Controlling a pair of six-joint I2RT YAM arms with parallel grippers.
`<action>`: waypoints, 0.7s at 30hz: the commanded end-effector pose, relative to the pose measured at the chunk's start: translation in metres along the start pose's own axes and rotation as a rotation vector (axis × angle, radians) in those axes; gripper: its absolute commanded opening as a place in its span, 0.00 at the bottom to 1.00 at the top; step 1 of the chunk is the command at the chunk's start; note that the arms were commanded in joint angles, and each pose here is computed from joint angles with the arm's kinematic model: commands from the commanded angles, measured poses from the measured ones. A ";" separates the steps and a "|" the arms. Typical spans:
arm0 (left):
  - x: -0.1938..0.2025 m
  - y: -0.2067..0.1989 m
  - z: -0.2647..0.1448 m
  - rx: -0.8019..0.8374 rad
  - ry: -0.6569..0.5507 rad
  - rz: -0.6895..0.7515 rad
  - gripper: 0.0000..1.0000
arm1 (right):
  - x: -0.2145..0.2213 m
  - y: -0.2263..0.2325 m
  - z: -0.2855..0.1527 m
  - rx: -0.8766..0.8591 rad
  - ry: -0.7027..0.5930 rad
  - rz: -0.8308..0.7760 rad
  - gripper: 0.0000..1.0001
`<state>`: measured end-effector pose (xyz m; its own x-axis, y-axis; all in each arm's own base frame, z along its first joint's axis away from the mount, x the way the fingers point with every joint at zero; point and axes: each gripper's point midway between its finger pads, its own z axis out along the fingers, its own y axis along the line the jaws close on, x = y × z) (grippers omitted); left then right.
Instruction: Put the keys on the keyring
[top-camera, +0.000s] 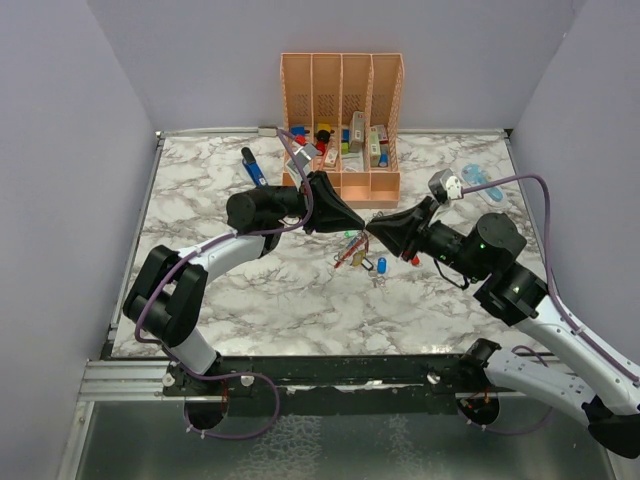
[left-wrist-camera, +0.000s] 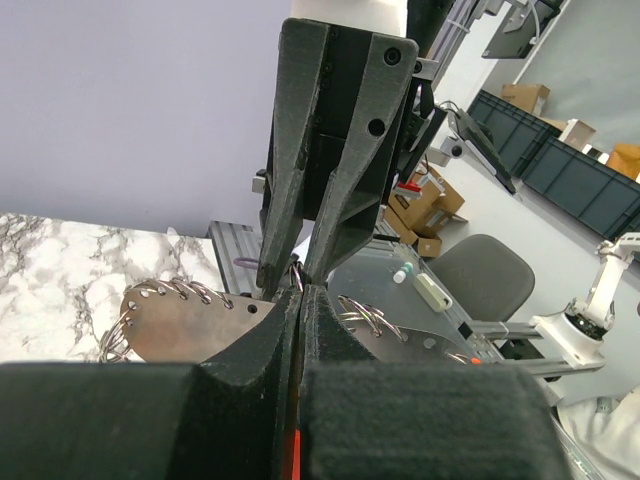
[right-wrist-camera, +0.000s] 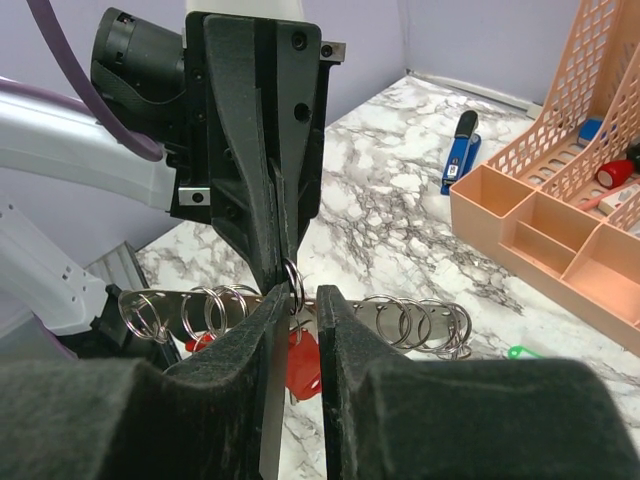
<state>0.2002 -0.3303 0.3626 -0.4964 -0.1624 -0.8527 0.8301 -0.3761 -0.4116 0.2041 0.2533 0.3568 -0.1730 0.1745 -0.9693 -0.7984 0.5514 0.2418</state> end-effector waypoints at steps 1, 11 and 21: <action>-0.016 -0.034 0.003 0.109 -0.065 0.261 0.00 | -0.018 0.009 0.001 -0.040 -0.053 -0.016 0.18; -0.017 -0.034 0.003 0.110 -0.065 0.260 0.00 | -0.017 0.011 0.004 -0.058 -0.049 -0.024 0.02; -0.017 -0.031 0.003 0.110 -0.053 0.280 0.03 | -0.020 0.005 -0.005 0.000 -0.061 0.025 0.01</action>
<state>0.2004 -0.3303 0.3627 -0.4935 -0.1645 -0.8540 0.8320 -0.3754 -0.4084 0.2026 0.2563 0.3609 -0.1647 0.1839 -0.9690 -0.8111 0.5338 0.2392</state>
